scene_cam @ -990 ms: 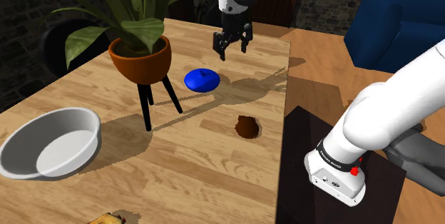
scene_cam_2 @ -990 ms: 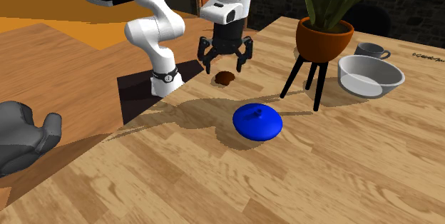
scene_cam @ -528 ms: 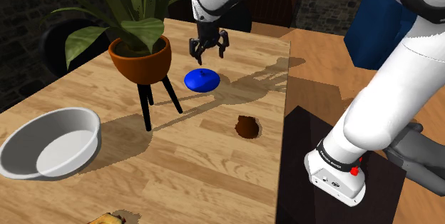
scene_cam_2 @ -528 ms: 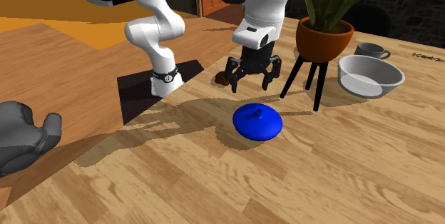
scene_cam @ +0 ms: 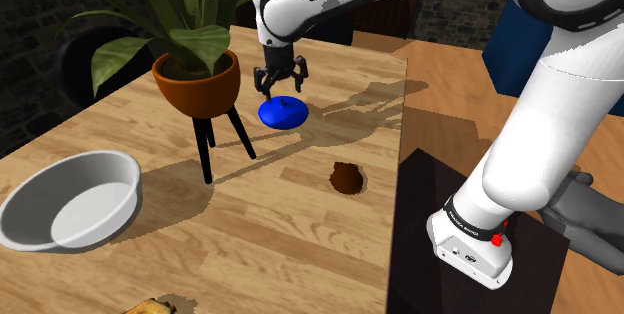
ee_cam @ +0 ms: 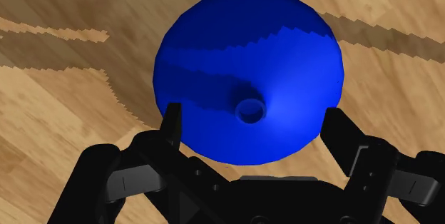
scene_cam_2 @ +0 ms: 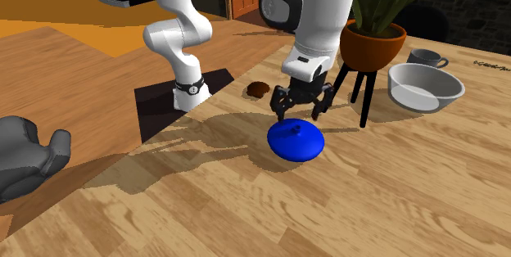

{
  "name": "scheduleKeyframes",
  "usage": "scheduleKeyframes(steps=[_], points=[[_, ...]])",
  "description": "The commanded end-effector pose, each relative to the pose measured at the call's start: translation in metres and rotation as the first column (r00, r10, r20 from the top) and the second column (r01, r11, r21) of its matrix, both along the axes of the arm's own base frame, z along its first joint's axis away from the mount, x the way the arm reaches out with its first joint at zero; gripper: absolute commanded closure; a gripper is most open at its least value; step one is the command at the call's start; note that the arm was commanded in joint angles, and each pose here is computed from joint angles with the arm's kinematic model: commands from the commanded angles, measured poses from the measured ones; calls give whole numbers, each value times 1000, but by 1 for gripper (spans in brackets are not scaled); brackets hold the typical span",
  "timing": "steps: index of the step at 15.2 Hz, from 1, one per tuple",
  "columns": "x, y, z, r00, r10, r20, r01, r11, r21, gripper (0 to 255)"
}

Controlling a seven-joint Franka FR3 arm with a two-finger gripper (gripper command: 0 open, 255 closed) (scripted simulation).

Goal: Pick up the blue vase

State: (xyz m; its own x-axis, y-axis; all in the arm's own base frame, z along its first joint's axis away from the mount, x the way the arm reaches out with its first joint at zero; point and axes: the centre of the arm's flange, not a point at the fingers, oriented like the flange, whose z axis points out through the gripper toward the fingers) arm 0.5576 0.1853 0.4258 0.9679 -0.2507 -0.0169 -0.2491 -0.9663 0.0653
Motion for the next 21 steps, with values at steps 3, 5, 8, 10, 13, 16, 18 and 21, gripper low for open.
scheduleKeyframes(steps=[3, 5, 8, 10, 13, 16, 18, 21], points=[[0, 0, -14, 1000, 0, 1, 0, 1000, 0, 0], [-1, 0, -14, 1000, 0, 1, 0, 1000, 0, 255], [-1, 0, -14, 1000, 0, 0, 0, 1000, 0, 255], [-1, 0, -14, 1000, 0, 1, 0, 1000, 0, 255], [0, 0, -14, 1000, 0, 1, 0, 1000, 0, 255], [0, 0, 2, 1000, 0, 1, 0, 1000, 0, 255], [0, 0, 13, 1000, 0, 1, 0, 1000, 0, 255], [0, 0, 28, 1000, 0, 1, 0, 1000, 0, 255]])
